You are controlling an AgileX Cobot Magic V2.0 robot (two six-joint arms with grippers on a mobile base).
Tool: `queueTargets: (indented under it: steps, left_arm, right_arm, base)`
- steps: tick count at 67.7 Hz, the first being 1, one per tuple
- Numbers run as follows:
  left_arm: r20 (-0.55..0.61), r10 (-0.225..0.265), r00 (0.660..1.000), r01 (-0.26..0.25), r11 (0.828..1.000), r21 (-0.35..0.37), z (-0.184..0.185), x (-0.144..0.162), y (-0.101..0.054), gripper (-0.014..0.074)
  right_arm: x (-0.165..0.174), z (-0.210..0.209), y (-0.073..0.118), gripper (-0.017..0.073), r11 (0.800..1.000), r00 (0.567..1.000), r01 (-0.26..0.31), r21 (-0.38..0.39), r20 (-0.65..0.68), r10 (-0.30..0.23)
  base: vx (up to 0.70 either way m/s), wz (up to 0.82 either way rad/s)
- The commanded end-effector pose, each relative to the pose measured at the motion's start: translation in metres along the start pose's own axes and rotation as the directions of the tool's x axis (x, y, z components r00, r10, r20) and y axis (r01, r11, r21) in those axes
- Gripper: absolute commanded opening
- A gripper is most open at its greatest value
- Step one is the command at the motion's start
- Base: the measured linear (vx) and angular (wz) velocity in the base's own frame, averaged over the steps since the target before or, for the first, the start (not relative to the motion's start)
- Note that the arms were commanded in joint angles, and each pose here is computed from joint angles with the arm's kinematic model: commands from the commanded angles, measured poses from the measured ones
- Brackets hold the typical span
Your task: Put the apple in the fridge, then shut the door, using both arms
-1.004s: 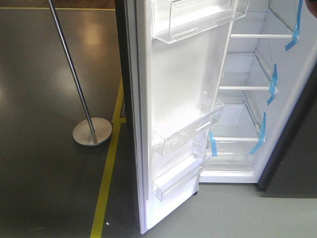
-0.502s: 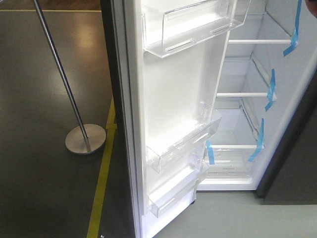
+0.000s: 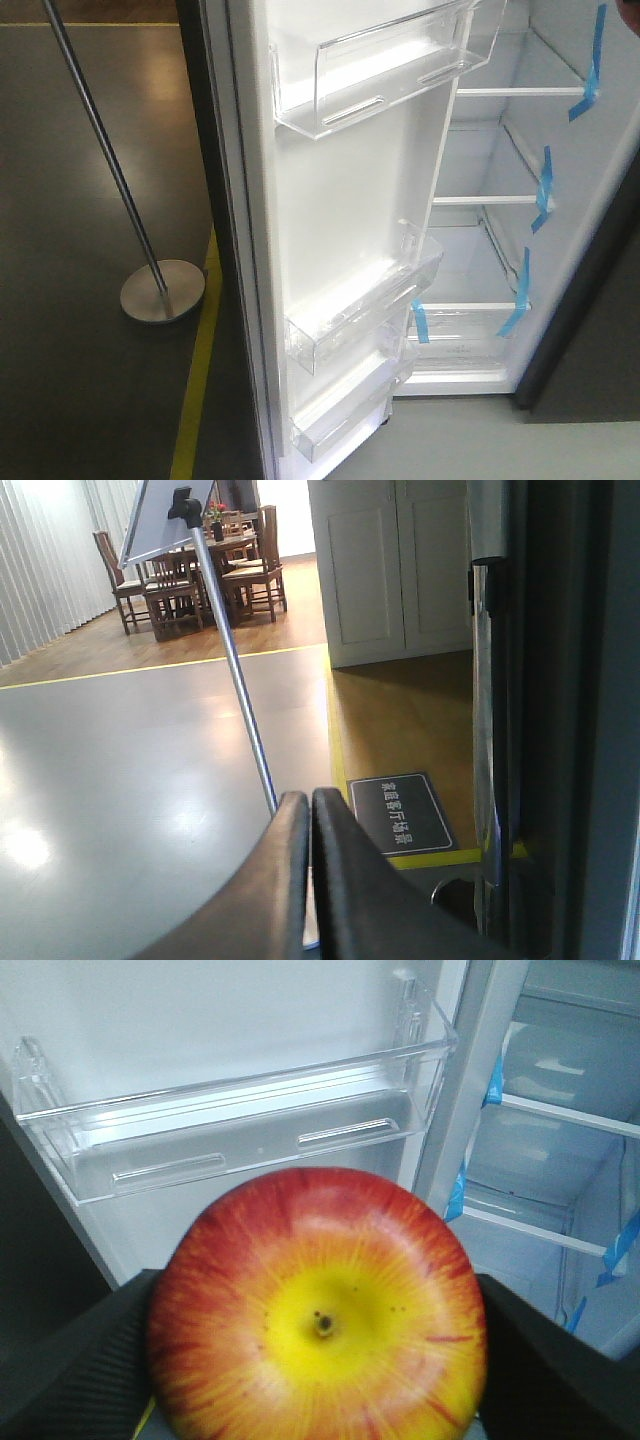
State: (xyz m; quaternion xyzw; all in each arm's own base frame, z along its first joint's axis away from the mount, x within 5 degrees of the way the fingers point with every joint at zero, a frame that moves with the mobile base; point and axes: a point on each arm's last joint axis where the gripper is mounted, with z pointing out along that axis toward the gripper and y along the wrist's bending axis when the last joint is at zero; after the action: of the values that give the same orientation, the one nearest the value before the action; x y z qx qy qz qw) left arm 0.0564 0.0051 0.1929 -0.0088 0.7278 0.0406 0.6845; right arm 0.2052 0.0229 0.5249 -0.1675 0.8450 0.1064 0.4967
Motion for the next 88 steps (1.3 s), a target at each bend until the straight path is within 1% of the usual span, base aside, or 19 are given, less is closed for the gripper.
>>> queueTargets:
  steps: [1, 88]
  left_arm:
    - [0.069, -0.007, 0.998, 0.006, 1.0, 0.016, -0.0007, -0.0023, -0.0015, -0.0008]
    - [0.069, -0.007, 0.998, 0.006, 1.0, 0.016, -0.0007, -0.0023, -0.0015, -0.0008]
  right_arm:
    - [-0.0116, -0.0143, 0.004, 0.0091, 1.0, 0.993, 0.012, 0.017, 0.119, -0.014]
    - [-0.0116, -0.0143, 0.004, 0.0091, 1.0, 0.993, 0.012, 0.017, 0.119, -0.014]
  base:
    - [0.07, -0.01]
    - [0.05, -0.01]
